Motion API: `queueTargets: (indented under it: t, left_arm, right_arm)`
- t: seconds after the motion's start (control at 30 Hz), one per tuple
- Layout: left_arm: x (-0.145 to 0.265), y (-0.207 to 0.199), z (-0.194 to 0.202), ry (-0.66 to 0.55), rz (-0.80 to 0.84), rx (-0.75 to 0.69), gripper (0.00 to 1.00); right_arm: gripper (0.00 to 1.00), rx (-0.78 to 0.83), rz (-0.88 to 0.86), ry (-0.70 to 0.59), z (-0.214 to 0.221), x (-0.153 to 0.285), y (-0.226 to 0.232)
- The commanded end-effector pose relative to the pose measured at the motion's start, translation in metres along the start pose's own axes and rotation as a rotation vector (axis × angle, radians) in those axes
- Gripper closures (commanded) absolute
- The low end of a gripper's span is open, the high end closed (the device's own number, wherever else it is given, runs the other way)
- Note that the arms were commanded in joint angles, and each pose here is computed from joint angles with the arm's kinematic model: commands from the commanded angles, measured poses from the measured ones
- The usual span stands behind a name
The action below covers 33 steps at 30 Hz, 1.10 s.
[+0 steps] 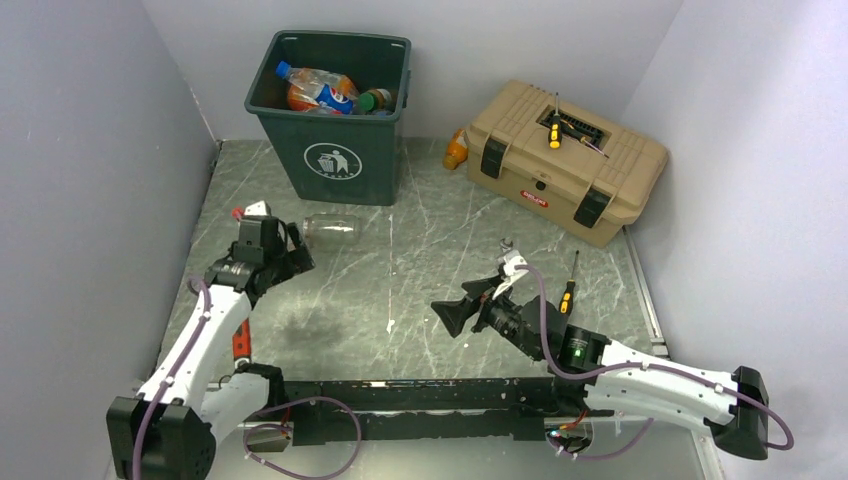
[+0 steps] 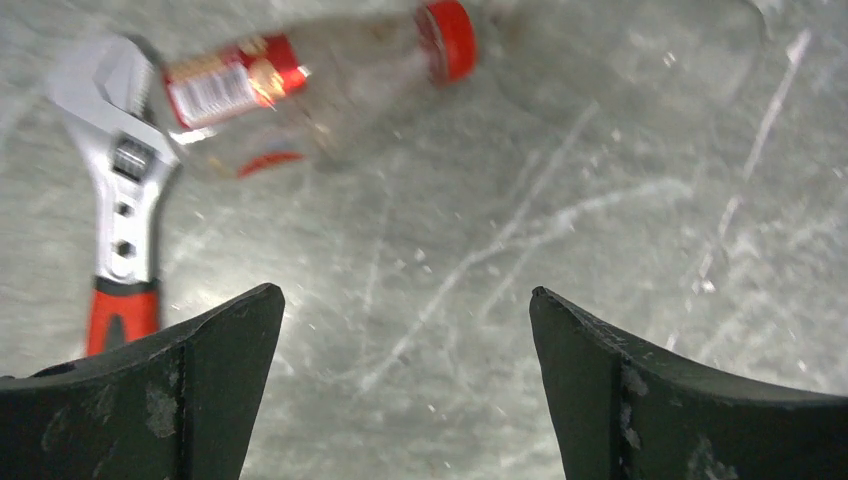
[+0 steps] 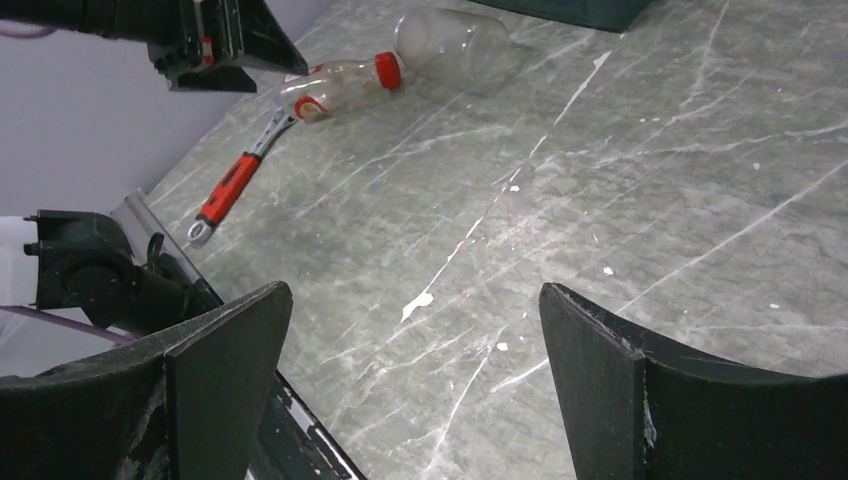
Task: Put the plastic bottles in the bin
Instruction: Pick up the plastic bottle at the center of the board.
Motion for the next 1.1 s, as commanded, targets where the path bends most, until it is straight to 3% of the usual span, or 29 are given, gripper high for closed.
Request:
queueTargets:
  t: [0.0,0.17,0.3,0.4,0.67,1.07]
  left_arm:
    - [-0.007,-0.007,-0.057,-0.161,-0.035,-0.027,0.03]
    - [-0.028,-0.01,-0.089,-0.055,-0.136,-0.241,0.01]
    - [-0.044,-0.008,-0.084,0.095,-0.011,-0.43,0.0]
    - [-0.048,-0.005,-0.084,0.152,-0.008,-0.536,0.0]
    - [-0.08,0.013,-0.065,0.231,-0.112,-0.634,0.01]
    - [-0.123,0.025,-0.048,0.283,-0.208,-0.572,0.0]
  right_arm:
    - [0.01,-0.038,-0.025,-0.056,0.0,0.001,0.001]
    - [0.01,-0.026,-0.061,-0.071,0.001,0.001,0.002]
    - [0.01,-0.041,-0.1,-0.076,0.005,0.006,0.002]
    - [0.0,-0.048,-0.119,-0.077,0.006,0.009,0.002]
    - [0.01,-0.037,-0.154,-0.038,0.0,0.008,0.009]
    - [0.01,-0.056,-0.135,-0.032,-0.003,0.009,0.009]
Point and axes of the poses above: each gripper's point midway between its finger pads, its own x axis back along the fingers, its own y axis along the line the jaws close on, z = x × y, the point moved 10 cm from there along x, back along the fingers, and after that the axes turned 3 degrees about x, right-handed, at the moved point
